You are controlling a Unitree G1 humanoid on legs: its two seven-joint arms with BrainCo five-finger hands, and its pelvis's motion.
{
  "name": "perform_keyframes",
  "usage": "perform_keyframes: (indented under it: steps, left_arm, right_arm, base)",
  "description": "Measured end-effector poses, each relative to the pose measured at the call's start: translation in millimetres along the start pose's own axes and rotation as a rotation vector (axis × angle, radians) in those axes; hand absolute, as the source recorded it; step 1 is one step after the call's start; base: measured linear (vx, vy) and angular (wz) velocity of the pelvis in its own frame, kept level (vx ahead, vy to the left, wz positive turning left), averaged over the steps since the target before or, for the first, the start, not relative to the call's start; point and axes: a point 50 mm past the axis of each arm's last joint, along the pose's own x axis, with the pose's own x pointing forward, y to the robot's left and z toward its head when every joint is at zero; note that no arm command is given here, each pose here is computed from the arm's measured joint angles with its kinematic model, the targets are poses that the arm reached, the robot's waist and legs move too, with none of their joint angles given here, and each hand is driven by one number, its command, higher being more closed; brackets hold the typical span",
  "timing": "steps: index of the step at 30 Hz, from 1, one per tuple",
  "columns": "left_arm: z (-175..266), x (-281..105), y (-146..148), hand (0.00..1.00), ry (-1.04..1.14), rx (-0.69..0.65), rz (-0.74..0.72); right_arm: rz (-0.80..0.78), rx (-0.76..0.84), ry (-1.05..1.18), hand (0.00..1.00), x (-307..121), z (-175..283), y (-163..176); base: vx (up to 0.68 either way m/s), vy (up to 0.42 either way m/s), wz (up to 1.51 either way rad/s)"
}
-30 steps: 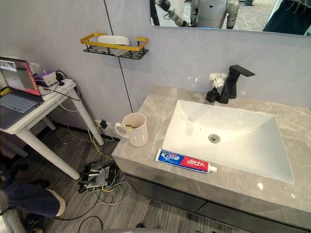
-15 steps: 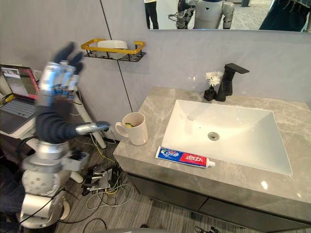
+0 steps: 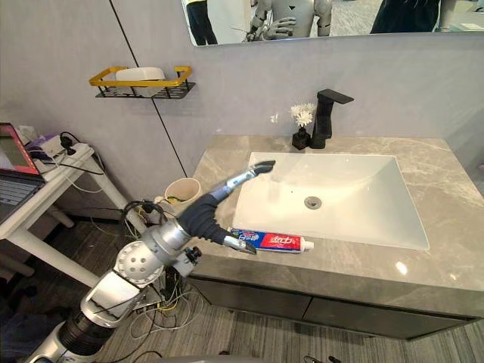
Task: Organize washtable
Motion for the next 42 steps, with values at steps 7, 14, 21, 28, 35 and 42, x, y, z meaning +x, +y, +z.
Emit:
perform_keyframes:
  steps: [7,14,21,28,35,42]
  left_arm:
    - [-39.9,-5.2,-18.8,0.0,0.19,0.119,-0.101]
    - [-61.0,-16.2,-25.7,0.0,0.3,0.173,-0.137]
    - [-66.6,-30.2,-36.8,0.0,0.354,0.159,-0.156]
    - [-66.6,-33.6,-40.9,0.0,0.367,0.127,-0.132]
    - [-67.9,-34.6,-41.4,1.0,0.394,0.117,-0.064]
    - [-70.7,-32.3,-34.9,1.0,0.406,0.116,0.033]
  right_arm:
    - [0.022,-0.026,-0.038,0.0,1.0,9.6,7.8]
    - [0.041,-0.045,-0.052,0.0,1.9,13.9,16.3]
    - [0.047,-0.06,-0.057,0.0,1.9,14.6,19.2]
    - [0.058,-0.102,-0.067,0.0,1.9,16.9,21.2]
    - [0.068,-0.139,-0.079,0.0,1.8,19.4,23.8]
    - [0.076,-0.153,-0.09,0.0,1.7,20.8,26.7]
  base:
    - [0.01,-0.002,-0.1]
    - [0.06,-0.008,-0.08]
    - [0.02,0.002,0.0]
    - [-0.03,0.006,0.0]
    - [0.0,0.002,-0.01]
    - [0.02,-0.003,-0.04]
